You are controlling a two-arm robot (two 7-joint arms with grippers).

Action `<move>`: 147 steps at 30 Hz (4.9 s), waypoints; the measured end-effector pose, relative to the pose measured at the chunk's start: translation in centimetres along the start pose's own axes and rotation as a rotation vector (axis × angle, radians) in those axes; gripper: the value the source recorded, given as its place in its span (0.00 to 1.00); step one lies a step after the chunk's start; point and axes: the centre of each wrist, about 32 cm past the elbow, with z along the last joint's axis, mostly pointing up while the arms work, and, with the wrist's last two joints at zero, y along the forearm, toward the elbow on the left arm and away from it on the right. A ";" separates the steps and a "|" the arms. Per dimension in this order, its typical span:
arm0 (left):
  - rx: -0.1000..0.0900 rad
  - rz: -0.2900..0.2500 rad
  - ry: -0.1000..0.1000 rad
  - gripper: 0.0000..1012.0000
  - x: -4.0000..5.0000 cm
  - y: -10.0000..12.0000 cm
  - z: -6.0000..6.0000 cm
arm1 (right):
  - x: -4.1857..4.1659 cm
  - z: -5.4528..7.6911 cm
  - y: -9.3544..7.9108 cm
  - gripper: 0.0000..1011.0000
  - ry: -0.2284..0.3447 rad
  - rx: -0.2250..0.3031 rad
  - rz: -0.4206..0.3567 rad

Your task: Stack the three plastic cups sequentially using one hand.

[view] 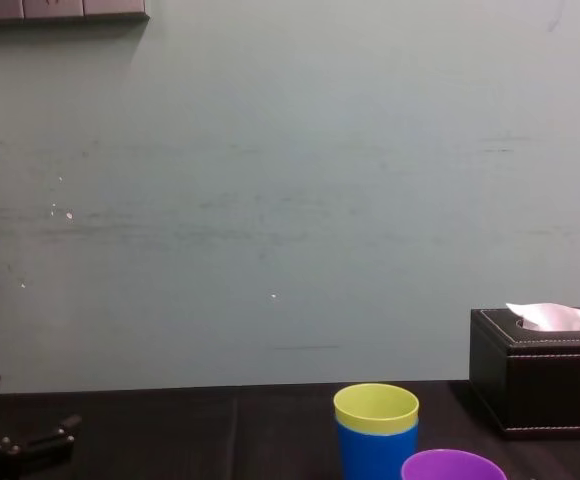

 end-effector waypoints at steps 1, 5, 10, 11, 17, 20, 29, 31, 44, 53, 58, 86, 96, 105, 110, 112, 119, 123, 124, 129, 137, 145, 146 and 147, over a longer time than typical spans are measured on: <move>0.000 0.000 0.000 1.00 0.00 0.0 0.0 | -0.04 0.0 0.1 0.99 -0.001 0.000 -0.001; 0.000 0.000 0.000 1.00 0.00 0.0 0.0 | -0.12 0.0 0.3 0.99 -0.003 -0.005 -0.001; 0.000 0.000 0.000 1.00 0.00 0.0 0.0 | -0.13 0.0 0.3 0.99 -0.003 -0.008 -0.001; 0.000 0.000 0.000 1.00 0.00 0.0 0.0 | -0.12 0.0 0.3 0.99 -0.003 -0.008 -0.001; 0.000 0.000 0.000 1.00 0.00 0.0 0.0 | -0.11 0.0 0.3 0.95 -0.003 -0.007 -0.001; 0.000 0.000 0.000 1.00 0.00 0.0 0.0 | -0.11 0.0 0.3 0.88 -0.002 -0.007 -0.001; 0.000 0.000 0.000 1.00 0.00 0.0 0.0 | -0.10 0.1 0.2 0.72 -0.002 -0.005 -0.001; 0.000 0.000 0.000 1.00 0.00 0.0 0.0 | -0.09 0.3 0.2 0.72 -0.010 0.003 0.001; 0.000 0.000 0.000 1.00 0.00 0.0 0.0 | 0.95 6.1 -0.5 0.71 -0.036 0.058 0.038; 0.000 0.000 0.000 1.00 0.00 0.0 0.0 | 0.95 9.4 0.4 0.71 -0.053 0.079 0.063; 0.000 0.000 0.000 1.00 0.00 0.0 0.0 | 0.98 10.3 2.0 0.71 -0.050 0.082 0.063; 0.000 0.000 0.000 1.00 0.00 0.0 0.0 | 2.36 10.3 5.4 0.71 -0.066 0.100 0.010; 0.000 0.000 0.000 1.00 0.00 0.0 0.0 | 2.35 10.0 6.1 0.71 -0.070 0.089 -0.010; 0.000 0.000 0.000 1.00 0.00 0.0 0.0 | 2.48 9.5 6.7 0.71 -0.071 0.076 -0.021; 0.000 0.000 0.000 1.00 0.00 0.0 0.0 | 2.50 9.1 7.0 0.71 -0.066 0.069 -0.024; 0.000 0.000 0.000 1.00 0.00 0.0 0.0 | 2.48 9.0 7.1 0.71 -0.064 0.067 -0.024; 0.000 0.000 0.000 1.00 0.00 0.0 0.0 | 2.43 8.5 7.5 0.71 -0.061 0.058 -0.028; 0.000 0.000 0.000 1.00 0.00 0.0 0.0 | 2.44 8.2 7.8 0.71 -0.063 0.052 -0.031; 0.000 0.000 0.000 1.00 0.00 0.0 0.0 | 2.45 8.2 7.9 0.71 -0.063 0.050 -0.031; 0.000 0.000 0.000 1.00 0.00 0.0 0.0 | 2.47 7.7 8.2 0.71 -0.063 0.035 -0.036; 0.000 0.000 0.000 1.00 0.00 0.0 0.0 | 2.48 7.5 8.3 0.71 -0.055 0.018 -0.036; 0.000 0.000 0.000 1.00 0.00 0.0 0.0 | 2.48 7.5 8.3 0.71 -0.056 0.019 -0.035; 0.000 0.000 0.000 1.00 0.00 0.0 0.0 | 2.47 7.5 8.3 0.71 -0.056 0.020 -0.035; 0.000 0.000 0.000 1.00 0.00 0.0 0.0 | 2.47 7.5 8.3 0.71 -0.056 0.020 -0.035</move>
